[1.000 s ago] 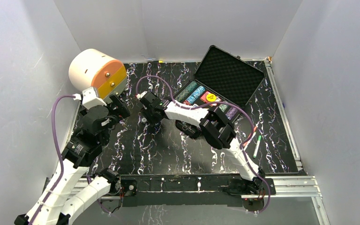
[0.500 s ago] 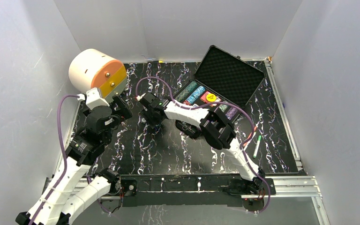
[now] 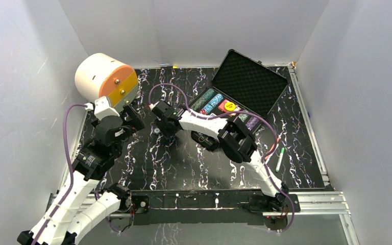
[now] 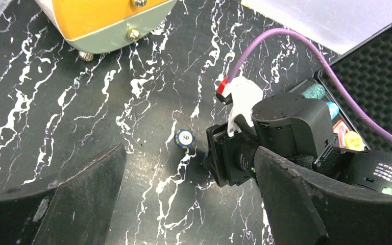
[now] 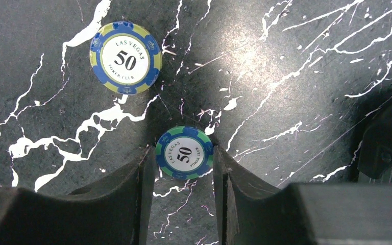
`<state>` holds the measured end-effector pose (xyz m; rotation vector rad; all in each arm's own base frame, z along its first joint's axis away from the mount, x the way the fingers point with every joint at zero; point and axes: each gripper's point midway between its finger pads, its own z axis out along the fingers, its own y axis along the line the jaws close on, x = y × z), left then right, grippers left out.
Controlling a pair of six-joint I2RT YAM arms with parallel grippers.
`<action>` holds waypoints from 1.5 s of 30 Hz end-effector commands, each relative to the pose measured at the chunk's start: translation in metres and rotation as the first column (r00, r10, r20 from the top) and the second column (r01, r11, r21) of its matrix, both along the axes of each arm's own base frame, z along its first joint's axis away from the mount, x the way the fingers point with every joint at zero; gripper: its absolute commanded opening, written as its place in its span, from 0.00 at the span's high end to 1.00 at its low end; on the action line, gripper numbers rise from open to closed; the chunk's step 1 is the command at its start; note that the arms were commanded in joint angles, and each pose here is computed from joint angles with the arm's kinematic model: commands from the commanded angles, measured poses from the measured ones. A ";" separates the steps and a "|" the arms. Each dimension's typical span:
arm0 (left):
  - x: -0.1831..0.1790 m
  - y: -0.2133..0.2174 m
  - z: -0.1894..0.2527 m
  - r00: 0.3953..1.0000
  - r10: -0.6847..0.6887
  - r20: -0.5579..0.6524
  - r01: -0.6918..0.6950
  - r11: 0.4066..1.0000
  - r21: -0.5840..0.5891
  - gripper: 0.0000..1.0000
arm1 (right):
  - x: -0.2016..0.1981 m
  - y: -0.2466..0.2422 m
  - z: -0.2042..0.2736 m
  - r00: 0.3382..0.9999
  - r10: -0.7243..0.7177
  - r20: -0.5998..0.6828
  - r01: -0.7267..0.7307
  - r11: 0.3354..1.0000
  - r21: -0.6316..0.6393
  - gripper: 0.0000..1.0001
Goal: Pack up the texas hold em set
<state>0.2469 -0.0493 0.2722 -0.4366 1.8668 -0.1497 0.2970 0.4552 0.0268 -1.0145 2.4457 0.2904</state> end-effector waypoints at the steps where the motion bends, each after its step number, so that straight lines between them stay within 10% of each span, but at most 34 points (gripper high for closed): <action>1: -0.005 -0.004 -0.019 0.999 -0.004 -0.053 0.002 0.999 -0.035 0.04 | -0.013 -0.023 -0.001 0.998 -0.065 -0.026 0.063 0.997 -0.054 0.59; 14: -0.054 -0.072 -0.145 0.861 -0.286 -0.421 0.151 0.933 -0.326 0.01 | -0.044 -0.031 0.075 0.946 -0.288 -0.150 0.318 0.918 0.239 0.57; 33: -0.030 -0.137 -0.127 0.834 -0.545 -0.089 0.428 0.740 -0.520 0.18 | -0.064 -0.027 0.153 0.721 -0.423 -0.549 0.689 0.520 0.505 0.57; 45: -0.009 -0.139 -0.106 0.883 -0.468 0.046 0.408 0.714 -0.569 0.62 | -0.078 -0.015 0.167 0.692 -0.329 -0.642 0.708 0.483 0.515 0.57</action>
